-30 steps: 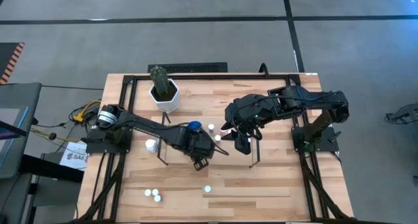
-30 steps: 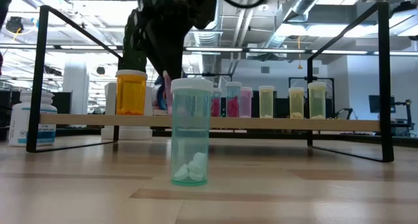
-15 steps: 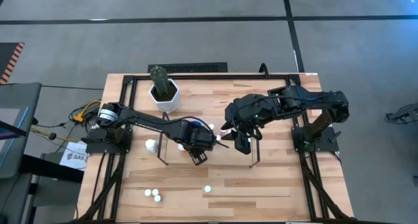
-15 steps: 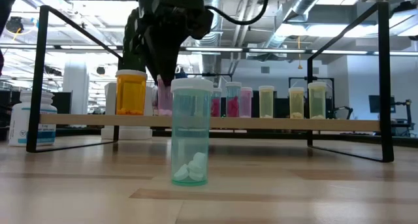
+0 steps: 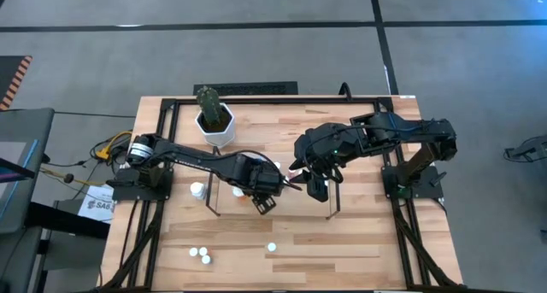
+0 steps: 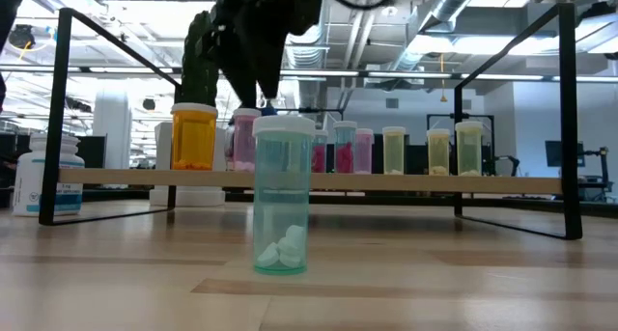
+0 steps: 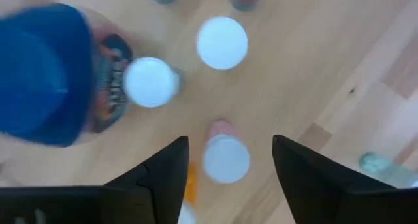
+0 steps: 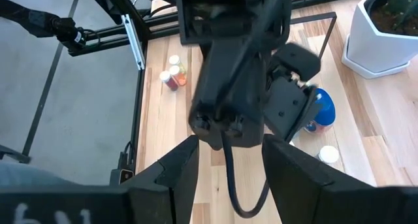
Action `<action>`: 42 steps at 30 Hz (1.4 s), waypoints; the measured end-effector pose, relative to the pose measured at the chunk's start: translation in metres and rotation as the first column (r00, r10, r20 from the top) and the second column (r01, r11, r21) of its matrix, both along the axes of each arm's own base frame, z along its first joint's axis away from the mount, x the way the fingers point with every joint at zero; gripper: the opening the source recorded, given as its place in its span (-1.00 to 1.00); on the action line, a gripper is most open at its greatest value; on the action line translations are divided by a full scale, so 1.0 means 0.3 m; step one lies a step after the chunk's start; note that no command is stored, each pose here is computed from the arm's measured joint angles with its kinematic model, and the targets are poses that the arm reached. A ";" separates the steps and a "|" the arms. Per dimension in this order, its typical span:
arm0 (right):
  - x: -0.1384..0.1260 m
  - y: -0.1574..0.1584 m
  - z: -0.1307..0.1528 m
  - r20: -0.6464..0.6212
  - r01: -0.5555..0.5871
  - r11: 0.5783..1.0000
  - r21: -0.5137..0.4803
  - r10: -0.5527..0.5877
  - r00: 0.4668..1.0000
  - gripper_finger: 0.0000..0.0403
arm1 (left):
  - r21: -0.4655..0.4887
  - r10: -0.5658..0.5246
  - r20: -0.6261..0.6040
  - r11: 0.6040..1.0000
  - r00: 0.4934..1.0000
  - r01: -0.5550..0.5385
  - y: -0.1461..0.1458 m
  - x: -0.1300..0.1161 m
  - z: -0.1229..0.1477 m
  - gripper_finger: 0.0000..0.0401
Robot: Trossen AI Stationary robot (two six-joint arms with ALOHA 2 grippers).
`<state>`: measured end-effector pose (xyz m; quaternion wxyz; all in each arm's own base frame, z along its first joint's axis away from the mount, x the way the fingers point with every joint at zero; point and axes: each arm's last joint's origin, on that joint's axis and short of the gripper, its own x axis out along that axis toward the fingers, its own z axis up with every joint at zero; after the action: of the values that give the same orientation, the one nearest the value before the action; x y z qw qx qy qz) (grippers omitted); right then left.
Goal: Pick and place medicine bottles onto shelf by color
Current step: Put the white pill bottle on the shelf
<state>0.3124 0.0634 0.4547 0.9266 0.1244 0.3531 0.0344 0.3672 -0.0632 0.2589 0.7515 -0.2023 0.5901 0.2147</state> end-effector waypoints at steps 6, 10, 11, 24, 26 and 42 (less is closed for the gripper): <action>0.000 0.000 0.000 0.000 0.000 1.000 0.000 0.000 1.000 -0.05 | 0.049 0.001 0.003 0.999 1.000 -0.001 -0.002 -0.009 0.108 0.07; 0.000 0.000 0.000 0.000 0.000 1.000 0.000 0.000 1.000 -0.05 | 0.090 -0.053 -0.014 0.994 0.998 0.054 -0.023 -0.035 0.198 0.07; 0.000 0.000 0.000 0.000 0.000 1.000 0.000 0.000 1.000 -0.06 | 0.112 -0.063 -0.023 0.992 0.998 0.066 -0.029 -0.046 0.221 0.07; 0.003 0.001 0.003 0.014 0.000 1.000 0.003 0.000 1.000 -0.06 | 0.194 0.050 0.044 0.979 0.998 -0.058 -0.112 -0.343 0.346 0.26; 0.003 0.001 0.003 0.013 0.000 1.000 0.003 0.000 1.000 -0.07 | 0.175 0.098 0.057 0.979 0.994 -0.106 -0.105 -0.427 0.339 0.31; 0.003 0.001 0.003 0.012 0.000 1.000 0.003 0.000 1.000 -0.07 | -0.038 0.530 0.087 0.848 0.843 -0.529 -0.017 -0.834 0.141 0.32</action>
<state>0.3132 0.0635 0.4556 0.9286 0.1253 0.3473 0.0356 0.1170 -0.0683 0.3011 0.6888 -0.3717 0.4766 0.4003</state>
